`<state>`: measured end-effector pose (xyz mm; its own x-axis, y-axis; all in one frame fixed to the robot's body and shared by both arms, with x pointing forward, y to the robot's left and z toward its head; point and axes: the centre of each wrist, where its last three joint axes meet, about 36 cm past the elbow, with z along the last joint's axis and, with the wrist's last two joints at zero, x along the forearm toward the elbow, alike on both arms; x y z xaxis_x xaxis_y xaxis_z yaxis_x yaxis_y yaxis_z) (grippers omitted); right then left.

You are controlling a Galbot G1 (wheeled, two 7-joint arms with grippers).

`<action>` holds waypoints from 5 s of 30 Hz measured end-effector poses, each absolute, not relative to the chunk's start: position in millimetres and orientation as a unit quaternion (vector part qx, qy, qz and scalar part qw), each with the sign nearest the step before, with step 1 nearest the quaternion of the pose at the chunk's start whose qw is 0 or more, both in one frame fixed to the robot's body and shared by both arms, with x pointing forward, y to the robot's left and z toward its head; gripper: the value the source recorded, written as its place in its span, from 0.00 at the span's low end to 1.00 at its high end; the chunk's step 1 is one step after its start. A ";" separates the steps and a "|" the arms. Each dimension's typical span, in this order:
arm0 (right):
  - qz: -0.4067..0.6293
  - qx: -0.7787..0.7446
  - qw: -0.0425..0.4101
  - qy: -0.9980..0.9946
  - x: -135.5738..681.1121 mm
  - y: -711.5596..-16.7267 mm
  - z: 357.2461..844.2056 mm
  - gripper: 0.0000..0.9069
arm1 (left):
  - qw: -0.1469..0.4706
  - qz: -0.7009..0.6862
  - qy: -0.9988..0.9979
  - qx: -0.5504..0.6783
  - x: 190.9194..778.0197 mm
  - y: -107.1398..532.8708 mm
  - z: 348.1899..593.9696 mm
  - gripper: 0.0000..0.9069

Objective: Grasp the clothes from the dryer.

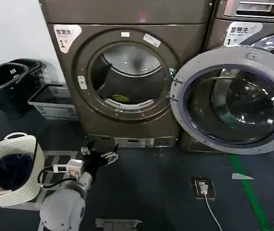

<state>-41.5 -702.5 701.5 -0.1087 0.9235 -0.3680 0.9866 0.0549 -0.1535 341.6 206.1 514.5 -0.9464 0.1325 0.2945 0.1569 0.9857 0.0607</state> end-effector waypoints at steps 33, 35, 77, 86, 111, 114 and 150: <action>-0.180 0.664 0.129 0.714 -44.6 -702.7 701.7 1.00 | 0.139 -0.040 -0.987 -0.068 345.5 207.2 517.9 1.00; -0.179 0.664 0.131 0.714 -44.9 -702.5 702.2 1.00 | 0.139 -0.040 -0.987 -0.068 345.6 207.1 517.9 1.00; -0.171 0.666 0.135 0.714 -48.6 -700.0 696.6 1.00 | 0.145 -0.045 -0.986 -0.067 344.2 209.1 514.8 1.00; -0.171 0.666 0.133 0.713 -50.0 -698.6 696.0 1.00 | 0.147 -0.045 -0.986 -0.070 345.5 210.0 513.5 1.00; -0.165 0.667 0.128 0.715 -49.3 -699.8 689.1 1.00 | 0.148 -0.045 -0.985 -0.071 343.9 209.1 513.0 1.00; -0.165 0.666 0.127 0.716 -48.7 -699.3 687.8 1.00 | 0.149 -0.045 -0.985 -0.072 344.1 209.1 512.8 1.00; -0.164 0.665 0.121 0.719 -45.9 -696.9 677.8 1.00 | 0.146 -0.064 -0.986 -0.058 346.2 209.1 513.8 1.00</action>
